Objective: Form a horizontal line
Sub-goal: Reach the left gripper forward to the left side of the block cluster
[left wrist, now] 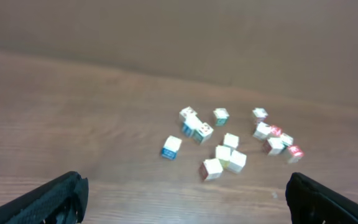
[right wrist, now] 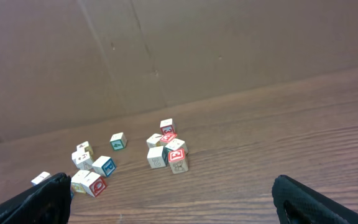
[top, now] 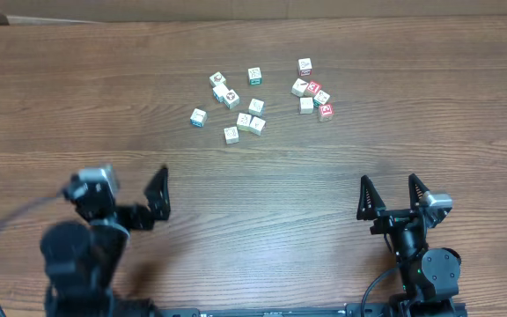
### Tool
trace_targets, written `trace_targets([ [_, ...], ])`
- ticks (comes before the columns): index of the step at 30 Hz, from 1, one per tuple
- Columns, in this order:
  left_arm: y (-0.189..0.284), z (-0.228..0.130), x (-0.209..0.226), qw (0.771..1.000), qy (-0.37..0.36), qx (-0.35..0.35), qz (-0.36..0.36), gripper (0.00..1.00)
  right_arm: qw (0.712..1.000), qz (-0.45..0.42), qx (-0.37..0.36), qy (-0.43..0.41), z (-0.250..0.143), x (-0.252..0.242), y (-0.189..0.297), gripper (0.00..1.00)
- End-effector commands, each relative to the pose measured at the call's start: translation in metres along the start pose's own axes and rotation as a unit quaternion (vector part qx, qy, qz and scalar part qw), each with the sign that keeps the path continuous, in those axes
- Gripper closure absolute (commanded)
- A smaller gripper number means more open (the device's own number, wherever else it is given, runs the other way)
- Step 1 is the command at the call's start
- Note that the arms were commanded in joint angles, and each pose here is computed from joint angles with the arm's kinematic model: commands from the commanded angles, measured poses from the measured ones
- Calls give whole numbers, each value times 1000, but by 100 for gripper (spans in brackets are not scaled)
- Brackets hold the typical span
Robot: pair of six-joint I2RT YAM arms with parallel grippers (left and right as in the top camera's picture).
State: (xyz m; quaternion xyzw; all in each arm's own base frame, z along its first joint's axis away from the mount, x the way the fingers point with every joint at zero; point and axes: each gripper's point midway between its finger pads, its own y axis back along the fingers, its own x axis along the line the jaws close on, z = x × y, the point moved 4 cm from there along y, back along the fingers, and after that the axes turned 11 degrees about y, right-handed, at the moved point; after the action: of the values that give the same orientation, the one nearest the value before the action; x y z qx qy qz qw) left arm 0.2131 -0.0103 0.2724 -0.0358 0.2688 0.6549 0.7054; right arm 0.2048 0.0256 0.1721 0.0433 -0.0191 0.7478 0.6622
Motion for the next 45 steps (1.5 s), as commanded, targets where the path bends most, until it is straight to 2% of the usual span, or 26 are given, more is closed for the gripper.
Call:
trace_targets([
  [1, -15, 26, 4, 998, -8, 19, 52, 0, 1000, 3, 1, 2, -3, 1, -1, 0],
  [8, -57, 61, 17, 983, 1, 106, 153, 0, 1000, 3, 1, 2, -3, 1, -1, 0],
  [12, -86, 64, 21, 967, -33, 156, 198, 0, 1000, 3, 1, 2, -3, 1, -1, 0],
  [16, -122, 54, 18, 962, -88, 187, 180, 0, 1000, 3, 1, 2, -3, 1, -1, 0],
  [24, -185, 16, 33, 954, -79, 240, 160, 0, 1000, 3, 1, 2, -3, 1, -1, 0],
  [29, -214, -9, 28, 950, -112, 274, 102, 0, 1000, 3, 1, 2, -3, 1, -1, 0],
  [34, -235, -39, 14, 925, -219, 299, 87, 1, 1000, 3, 1, 2, -3, 1, -1, 0],
  [37, -247, -57, 6, 912, -258, 309, 78, 2, 1000, 3, 1, 2, -3, 1, -1, 0],
  [41, -262, -77, 6, 906, -269, 318, 77, 2, 1000, 3, 1, 2, -3, 1, -1, 0],
  [45, -274, -89, 13, 899, -269, 335, 83, 7, 1000, 3, 1, 2, -3, 1, -1, 0],
])
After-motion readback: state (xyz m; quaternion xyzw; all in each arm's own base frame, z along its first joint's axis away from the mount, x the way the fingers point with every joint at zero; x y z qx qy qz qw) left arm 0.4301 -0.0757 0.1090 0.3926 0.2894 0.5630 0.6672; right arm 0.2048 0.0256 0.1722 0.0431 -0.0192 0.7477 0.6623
